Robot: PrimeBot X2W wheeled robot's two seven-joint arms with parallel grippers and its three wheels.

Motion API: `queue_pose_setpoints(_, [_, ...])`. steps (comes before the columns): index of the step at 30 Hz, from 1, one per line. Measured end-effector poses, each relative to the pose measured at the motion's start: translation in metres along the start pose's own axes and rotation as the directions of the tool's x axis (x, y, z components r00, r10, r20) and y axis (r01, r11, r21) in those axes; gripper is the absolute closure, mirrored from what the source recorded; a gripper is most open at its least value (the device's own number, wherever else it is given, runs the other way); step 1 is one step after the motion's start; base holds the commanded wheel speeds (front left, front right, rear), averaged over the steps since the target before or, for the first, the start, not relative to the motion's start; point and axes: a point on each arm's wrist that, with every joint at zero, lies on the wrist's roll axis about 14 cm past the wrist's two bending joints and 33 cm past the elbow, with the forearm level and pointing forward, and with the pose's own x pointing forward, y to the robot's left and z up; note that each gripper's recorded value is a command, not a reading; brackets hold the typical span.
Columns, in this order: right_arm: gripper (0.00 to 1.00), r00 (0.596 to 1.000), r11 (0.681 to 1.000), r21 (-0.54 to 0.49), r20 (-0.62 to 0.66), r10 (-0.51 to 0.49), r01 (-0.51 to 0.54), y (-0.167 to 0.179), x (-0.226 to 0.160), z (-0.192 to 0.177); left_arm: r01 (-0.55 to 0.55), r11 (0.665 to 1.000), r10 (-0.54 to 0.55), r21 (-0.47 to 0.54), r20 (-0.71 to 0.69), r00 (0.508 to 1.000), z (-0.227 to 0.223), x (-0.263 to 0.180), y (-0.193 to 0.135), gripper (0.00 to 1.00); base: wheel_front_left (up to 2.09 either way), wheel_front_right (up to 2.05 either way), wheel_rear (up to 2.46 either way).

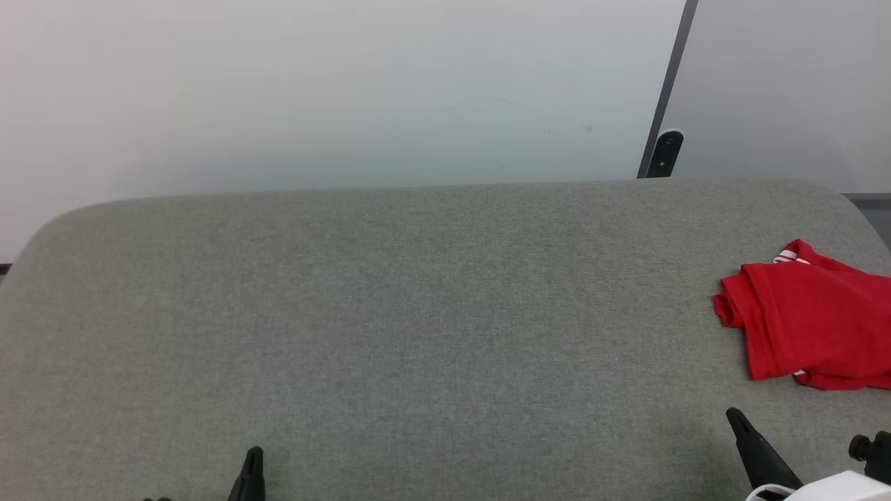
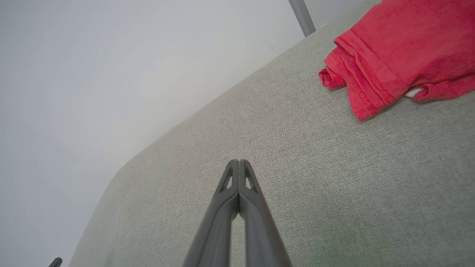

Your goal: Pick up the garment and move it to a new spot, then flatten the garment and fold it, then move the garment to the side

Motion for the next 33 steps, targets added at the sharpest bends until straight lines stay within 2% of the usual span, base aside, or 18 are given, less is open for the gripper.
queue_pose_setpoints(15, [1.0, 0.999, 0.981, 0.193, 0.046, 0.011, -0.02, 0.002, 0.01, 0.008, -0.003, 0.98, 0.003, -0.2, -0.001, 1.0, 0.006, 0.012, -0.003, 1.0, 0.0, 0.0, 0.0])
queue_pose_setpoints(33, [1.0, 0.995, 0.924, 0.379, 0.097, 0.011, -0.048, 0.002, 0.02, 0.018, 0.01, 0.918, -0.008, -0.397, 0.006, 1.0, 0.015, 0.024, -0.007, 1.0, 0.0, 0.0, 0.0])
